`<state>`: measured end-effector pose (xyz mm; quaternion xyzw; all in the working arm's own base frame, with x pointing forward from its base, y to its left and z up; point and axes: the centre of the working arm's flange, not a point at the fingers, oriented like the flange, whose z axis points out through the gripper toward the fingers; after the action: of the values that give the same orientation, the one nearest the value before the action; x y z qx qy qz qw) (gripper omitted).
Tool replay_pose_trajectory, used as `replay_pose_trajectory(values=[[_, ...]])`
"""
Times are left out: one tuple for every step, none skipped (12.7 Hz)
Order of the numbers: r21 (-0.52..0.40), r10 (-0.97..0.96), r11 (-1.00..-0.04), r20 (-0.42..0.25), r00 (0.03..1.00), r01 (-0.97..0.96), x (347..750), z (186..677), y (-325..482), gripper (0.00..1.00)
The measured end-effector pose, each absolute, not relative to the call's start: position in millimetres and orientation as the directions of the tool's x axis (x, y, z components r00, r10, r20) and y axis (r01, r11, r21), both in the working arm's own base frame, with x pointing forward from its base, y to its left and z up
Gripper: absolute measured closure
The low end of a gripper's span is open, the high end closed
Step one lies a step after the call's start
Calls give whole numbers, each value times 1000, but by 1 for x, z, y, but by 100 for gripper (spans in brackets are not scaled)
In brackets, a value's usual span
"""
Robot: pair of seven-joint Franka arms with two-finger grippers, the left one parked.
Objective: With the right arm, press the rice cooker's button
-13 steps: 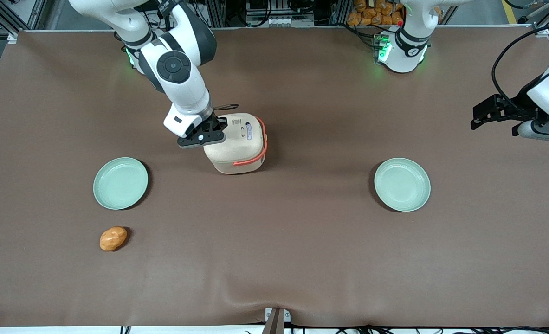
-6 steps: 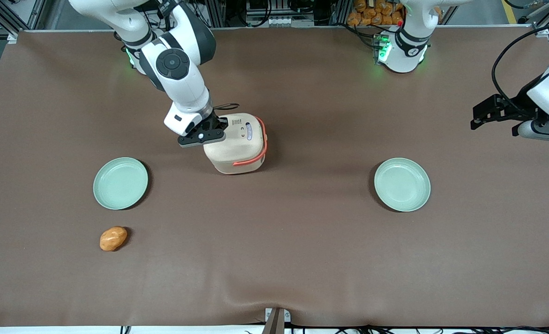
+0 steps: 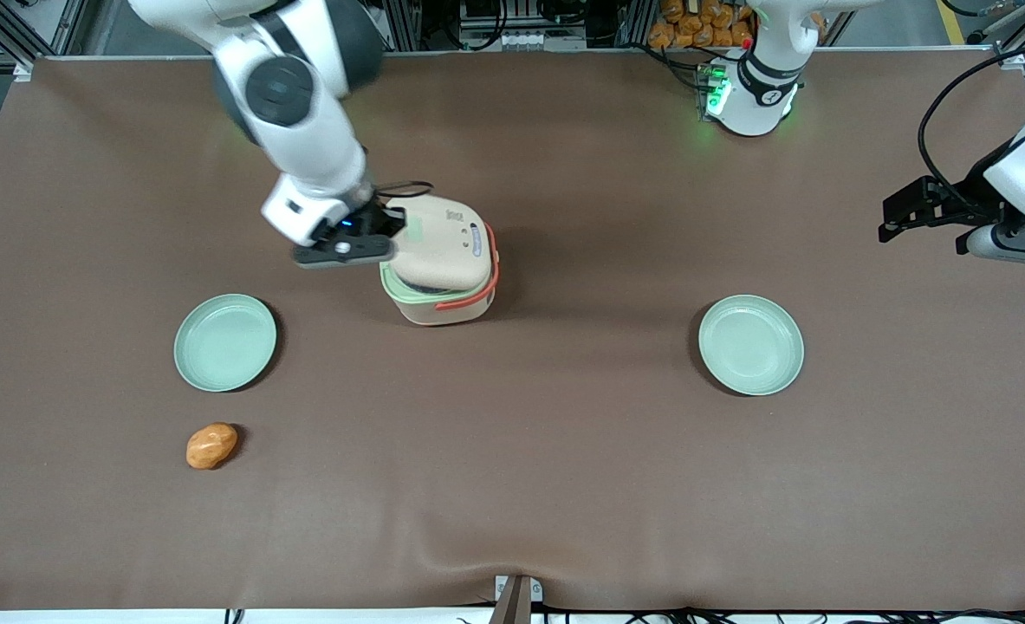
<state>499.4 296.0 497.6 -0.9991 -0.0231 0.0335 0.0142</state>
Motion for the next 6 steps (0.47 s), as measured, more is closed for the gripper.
replay_pose_trajectory(values=[[-50,27,-998,-74,997,23,509,530,274,99],[-61,26,-998,-74,997,22,518,559,247,95],[-69,23,-997,-68,997,18,527,583,217,94],[-74,18,-997,-59,998,13,534,601,188,88],[-77,11,-997,-50,999,8,539,613,159,77],[-78,4,-997,-43,999,0,543,621,134,65]])
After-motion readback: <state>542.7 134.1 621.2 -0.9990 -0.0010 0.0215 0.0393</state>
